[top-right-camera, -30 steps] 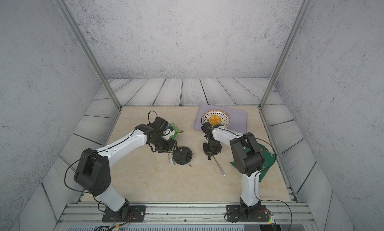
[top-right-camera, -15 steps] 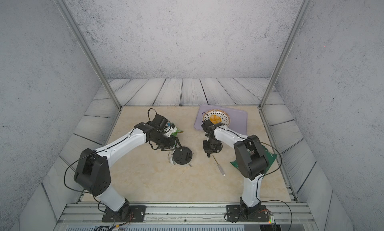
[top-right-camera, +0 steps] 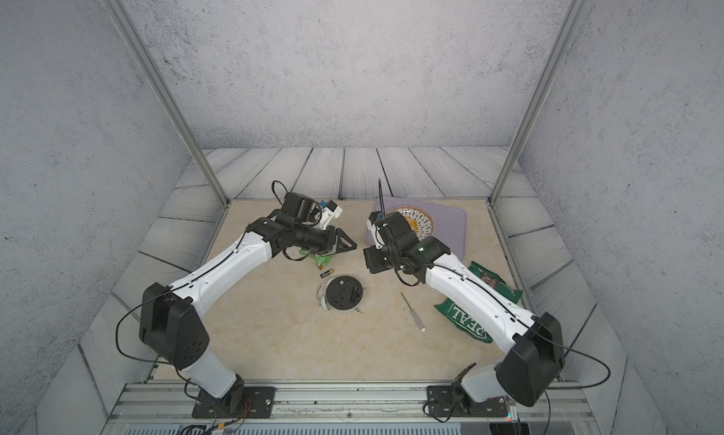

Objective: Remove the battery from the alarm
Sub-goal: Pick up the cover from the center of the board.

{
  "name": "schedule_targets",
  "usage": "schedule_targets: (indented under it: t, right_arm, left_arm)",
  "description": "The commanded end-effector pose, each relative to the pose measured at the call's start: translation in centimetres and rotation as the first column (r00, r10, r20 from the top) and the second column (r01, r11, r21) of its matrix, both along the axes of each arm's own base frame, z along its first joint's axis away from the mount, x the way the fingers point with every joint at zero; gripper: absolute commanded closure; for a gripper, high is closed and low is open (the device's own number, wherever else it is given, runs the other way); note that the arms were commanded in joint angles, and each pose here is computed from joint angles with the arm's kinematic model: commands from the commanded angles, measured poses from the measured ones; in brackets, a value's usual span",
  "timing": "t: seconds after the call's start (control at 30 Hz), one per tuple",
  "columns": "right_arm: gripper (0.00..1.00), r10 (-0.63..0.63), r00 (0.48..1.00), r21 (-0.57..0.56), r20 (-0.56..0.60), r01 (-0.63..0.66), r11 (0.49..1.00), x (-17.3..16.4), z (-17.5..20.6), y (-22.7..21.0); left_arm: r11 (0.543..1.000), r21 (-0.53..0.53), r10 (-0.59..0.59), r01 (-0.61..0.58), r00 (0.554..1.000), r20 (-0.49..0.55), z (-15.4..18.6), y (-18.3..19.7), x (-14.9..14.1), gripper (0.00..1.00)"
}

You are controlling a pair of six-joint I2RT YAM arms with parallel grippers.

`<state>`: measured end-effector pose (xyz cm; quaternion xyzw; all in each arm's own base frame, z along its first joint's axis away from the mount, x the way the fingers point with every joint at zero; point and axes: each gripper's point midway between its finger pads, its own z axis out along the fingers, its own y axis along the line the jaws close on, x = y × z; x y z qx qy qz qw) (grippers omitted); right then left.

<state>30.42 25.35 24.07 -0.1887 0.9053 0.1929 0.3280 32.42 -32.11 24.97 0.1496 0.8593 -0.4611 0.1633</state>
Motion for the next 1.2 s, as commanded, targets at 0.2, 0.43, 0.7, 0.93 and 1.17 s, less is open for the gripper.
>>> schedule_targets:
  t: [0.2,0.43,0.7,0.93,1.17]
  right_arm:
    - [0.88,0.046,0.995,0.030,0.087,-0.049,0.998,-0.4,2.1,0.8]
    - [0.88,0.049,0.996,0.019,0.078,-0.050,0.999,-0.5,1.8,0.9]
    - [0.88,0.059,0.994,0.042,0.094,-0.063,0.997,-0.6,2.3,1.2]
    - [0.80,0.000,0.993,0.049,0.115,-0.006,0.999,-0.5,2.5,0.0]
    - [0.62,-0.073,0.997,0.325,-0.013,0.073,0.943,-0.3,6.2,-2.5]
  left_arm:
    - [0.992,-0.099,-0.069,0.076,0.995,0.069,3.1,-2.0,-1.0,0.58]
    - [0.992,-0.107,-0.063,0.072,0.994,0.085,3.3,-2.1,-1.1,0.58]
    - [0.988,-0.082,-0.120,0.129,0.987,0.103,2.3,-3.2,-1.8,0.78]
    - [0.985,0.044,-0.170,0.165,0.941,0.294,3.4,-1.6,-1.9,1.00]
    - [0.966,0.231,-0.242,0.117,0.730,0.639,4.9,1.1,-1.4,1.00]
